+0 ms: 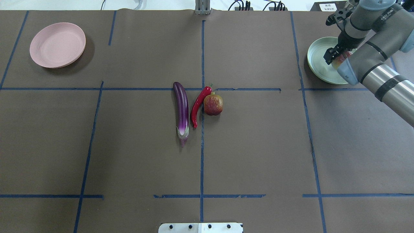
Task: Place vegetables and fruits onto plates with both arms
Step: 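Lift the peach with the right gripper and carry it to the green plate, then open the right gripper over the green plate and withdraw it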
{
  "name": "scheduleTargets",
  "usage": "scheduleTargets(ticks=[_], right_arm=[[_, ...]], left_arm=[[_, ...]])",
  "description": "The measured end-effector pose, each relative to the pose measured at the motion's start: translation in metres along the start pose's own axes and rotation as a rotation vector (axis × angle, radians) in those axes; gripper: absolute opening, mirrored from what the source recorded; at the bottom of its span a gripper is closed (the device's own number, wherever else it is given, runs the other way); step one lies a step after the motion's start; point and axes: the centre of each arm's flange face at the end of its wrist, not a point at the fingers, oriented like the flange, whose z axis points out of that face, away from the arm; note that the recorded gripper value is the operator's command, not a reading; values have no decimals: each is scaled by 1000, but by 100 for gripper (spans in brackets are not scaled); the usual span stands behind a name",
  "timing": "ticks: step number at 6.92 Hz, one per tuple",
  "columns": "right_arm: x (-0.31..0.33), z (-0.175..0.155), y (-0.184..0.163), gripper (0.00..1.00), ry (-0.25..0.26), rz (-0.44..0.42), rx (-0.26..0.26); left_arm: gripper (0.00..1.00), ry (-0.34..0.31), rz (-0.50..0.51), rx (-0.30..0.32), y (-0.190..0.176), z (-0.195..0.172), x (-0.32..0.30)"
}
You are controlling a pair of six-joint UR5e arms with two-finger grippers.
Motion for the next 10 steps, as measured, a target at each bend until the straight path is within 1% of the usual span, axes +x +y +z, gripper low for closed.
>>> scheduleTargets(ticks=[1, 2, 4, 5, 6, 7, 8, 9, 10], right_arm=[[8, 2, 8, 100, -2, 0, 17], [18, -8, 11, 100, -14, 9, 37], [59, -44, 25, 100, -50, 57, 72], [80, -62, 38, 100, -61, 74, 80], [97, -81, 56, 100, -71, 68, 75], [110, -101, 83, 100, -77, 57, 58], [121, -118, 123, 100, -76, 52, 28], [136, -130, 180, 100, -71, 70, -3], [155, -135, 245, 100, -67, 109, -25]], left_arm=[[100, -1, 1, 1, -1, 0, 0], [100, -4, 14, 15, -9, -6, 4], [100, -25, 92, 101, -56, -41, 28], [100, -32, 129, 138, -78, -59, 42], [100, -33, 155, 161, -101, -70, 65], [100, -23, 133, 164, -121, -71, 95], [100, -7, 88, 164, -141, -71, 129], [100, 11, 75, 157, -162, -68, 170], [100, 31, 88, 139, -176, -58, 215]])
